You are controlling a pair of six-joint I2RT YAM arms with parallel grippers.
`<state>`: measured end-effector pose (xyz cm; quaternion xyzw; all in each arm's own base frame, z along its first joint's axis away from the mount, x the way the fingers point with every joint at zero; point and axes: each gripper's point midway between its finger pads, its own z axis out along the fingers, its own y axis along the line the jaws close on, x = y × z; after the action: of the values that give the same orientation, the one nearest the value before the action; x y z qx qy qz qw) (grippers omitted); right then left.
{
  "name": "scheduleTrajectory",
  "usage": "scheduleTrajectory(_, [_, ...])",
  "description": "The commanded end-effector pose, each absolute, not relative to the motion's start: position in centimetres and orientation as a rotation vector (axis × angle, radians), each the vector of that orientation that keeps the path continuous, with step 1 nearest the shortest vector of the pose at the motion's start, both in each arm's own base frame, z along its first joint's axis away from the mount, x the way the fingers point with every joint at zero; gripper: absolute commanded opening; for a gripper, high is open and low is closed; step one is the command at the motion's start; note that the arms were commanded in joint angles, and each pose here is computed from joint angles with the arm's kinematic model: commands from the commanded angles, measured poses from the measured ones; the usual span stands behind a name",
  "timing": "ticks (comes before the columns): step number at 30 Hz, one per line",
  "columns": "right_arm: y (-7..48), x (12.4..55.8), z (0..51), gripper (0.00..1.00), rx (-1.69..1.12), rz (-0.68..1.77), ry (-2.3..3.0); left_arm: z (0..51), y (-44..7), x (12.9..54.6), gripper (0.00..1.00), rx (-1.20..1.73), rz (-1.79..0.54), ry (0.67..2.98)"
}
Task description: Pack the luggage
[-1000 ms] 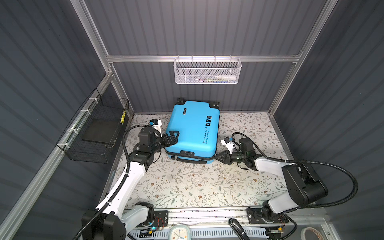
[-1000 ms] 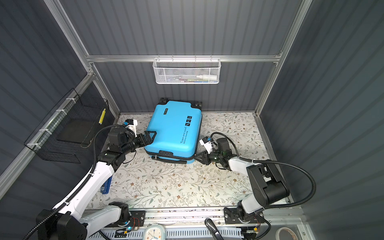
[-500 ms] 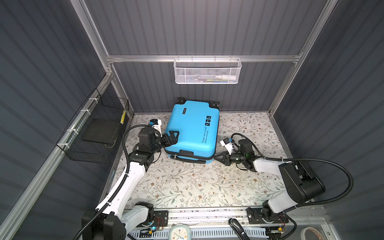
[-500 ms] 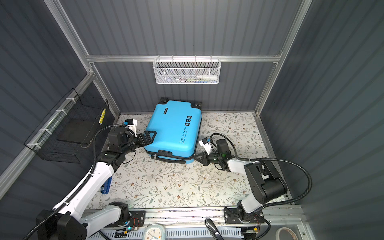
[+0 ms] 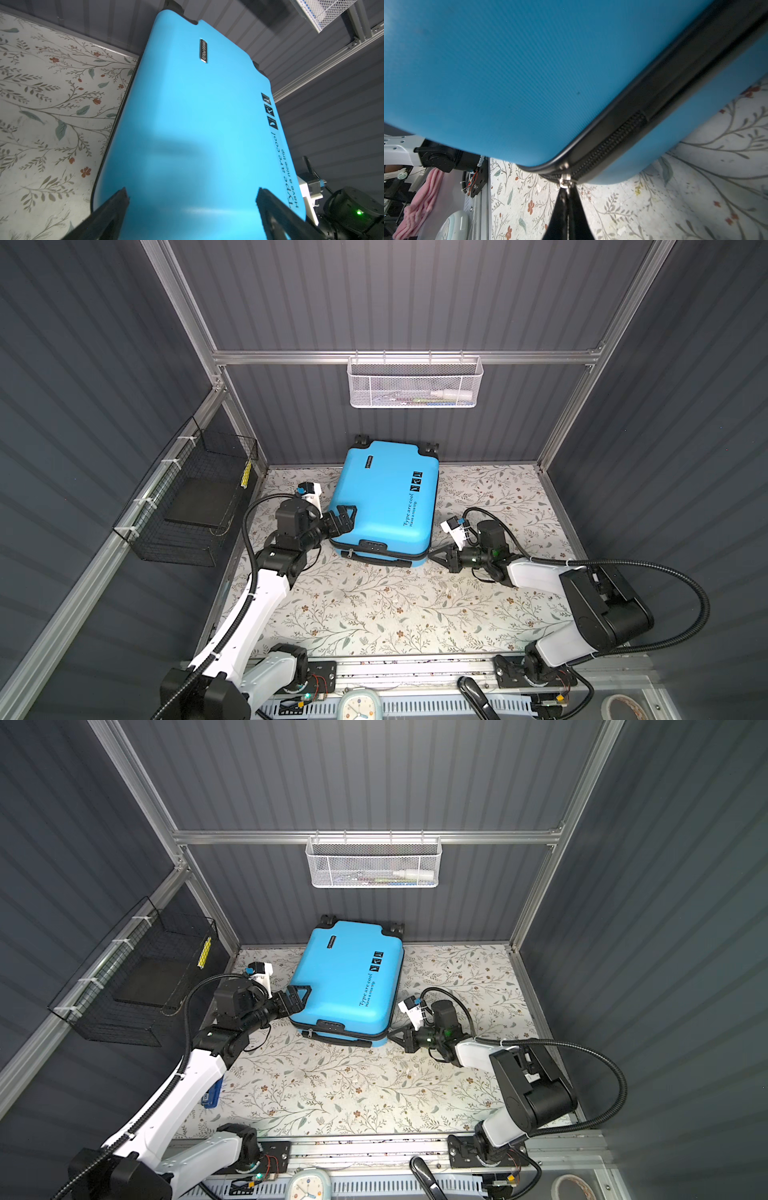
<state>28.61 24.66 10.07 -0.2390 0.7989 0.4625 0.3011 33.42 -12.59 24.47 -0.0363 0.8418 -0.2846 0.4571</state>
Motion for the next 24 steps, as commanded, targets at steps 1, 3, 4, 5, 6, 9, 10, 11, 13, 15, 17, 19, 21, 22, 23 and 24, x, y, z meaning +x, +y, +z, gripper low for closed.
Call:
scheduleTrajectory(1, [23.6, 29.3, 9.3, 0.0, -0.552, 1.132, 2.202, 20.4, -11.3, 31.1, 1.0, -0.157, -0.636, 2.2])
scheduleTrajectory(3, [23.3, 29.5, 9.2, 0.0, -0.534, 1.101, 2.226, 18.8, -10.5, 30.1, 0.98, -0.19, -0.595, 2.231])
scheduleTrajectory(4, [23.1, 29.7, 9.2, 0.0, -0.522, 1.084, 2.239, 18.2, -10.2, 29.7, 0.97, -0.209, -0.59, 2.238])
scheduleTrajectory(5, [23.0, 29.8, 9.2, 0.0, -0.519, 1.07, 2.244, 17.3, -10.0, 29.1, 0.96, -0.239, -0.59, 2.248])
scheduleTrajectory(6, [22.9, 30.0, 9.2, 0.0, -0.513, 1.056, 2.251, 16.3, -9.9, 28.6, 0.95, -0.273, -0.602, 2.253])
scheduleTrajectory(9, [22.7, 30.4, 9.0, 0.0, -0.5, 1.027, 2.274, 14.3, -9.9, 27.0, 0.9, -0.32, -0.613, 2.231])
scheduleTrajectory(10, [22.7, 30.5, 8.9, 0.0, -0.497, 1.025, 2.28, 14.1, -9.9, 26.6, 0.89, -0.311, -0.606, 2.215])
scheduleTrajectory(11, [22.7, 30.5, 8.8, 0.0, -0.496, 1.023, 2.287, 13.8, -10.2, 26.1, 0.88, -0.292, -0.598, 2.201])
scheduleTrajectory(13, [22.7, 30.5, 8.6, 0.0, -0.493, 1.024, 2.296, 13.6, -10.6, 25.6, 0.85, -0.238, -0.569, 2.179])
scheduleTrajectory(15, [22.6, 30.5, 8.3, 0.0, -0.487, 1.027, 2.307, 13.1, -11.4, 25.6, 0.78, -0.185, -0.583, 2.164])
scheduleTrajectory(17, [22.7, 30.4, 8.2, 0.0, -0.483, 1.033, 2.311, 12.7, -12.3, 25.9, 0.68, -0.13, -0.616, 2.147])
scheduleTrajectory(19, [22.7, 30.4, 8.0, 0.0, -0.47, 1.041, 2.316, 12.5, -13.0, 26.4, 0.56, -0.07, -0.63, 2.126])
scheduleTrajectory(21, [22.8, 30.4, 7.9, 0.0, -0.463, 1.05, 2.318, 12.3, -13.4, 26.9, 0.49, -0.008, -0.615, 2.098])
scheduleTrajectory(22, [22.8, 30.3, 7.9, 0.0, -0.463, 1.06, 2.319, 12.4, -13.4, 27.1, 0.48, 0.009, -0.602, 2.083])
scheduleTrajectory(23, [22.9, 30.3, 7.9, 0.0, -0.462, 1.067, 2.319, 12.5, -13.4, 27.3, 0.48, 0.036, -0.593, 2.059])
scheduleTrajectory(24, [22.9, 30.3, 7.9, 0.0, -0.461, 1.073, 2.319, 12.7, -13.4, 27.4, 0.47, 0.056, -0.585, 2.032])
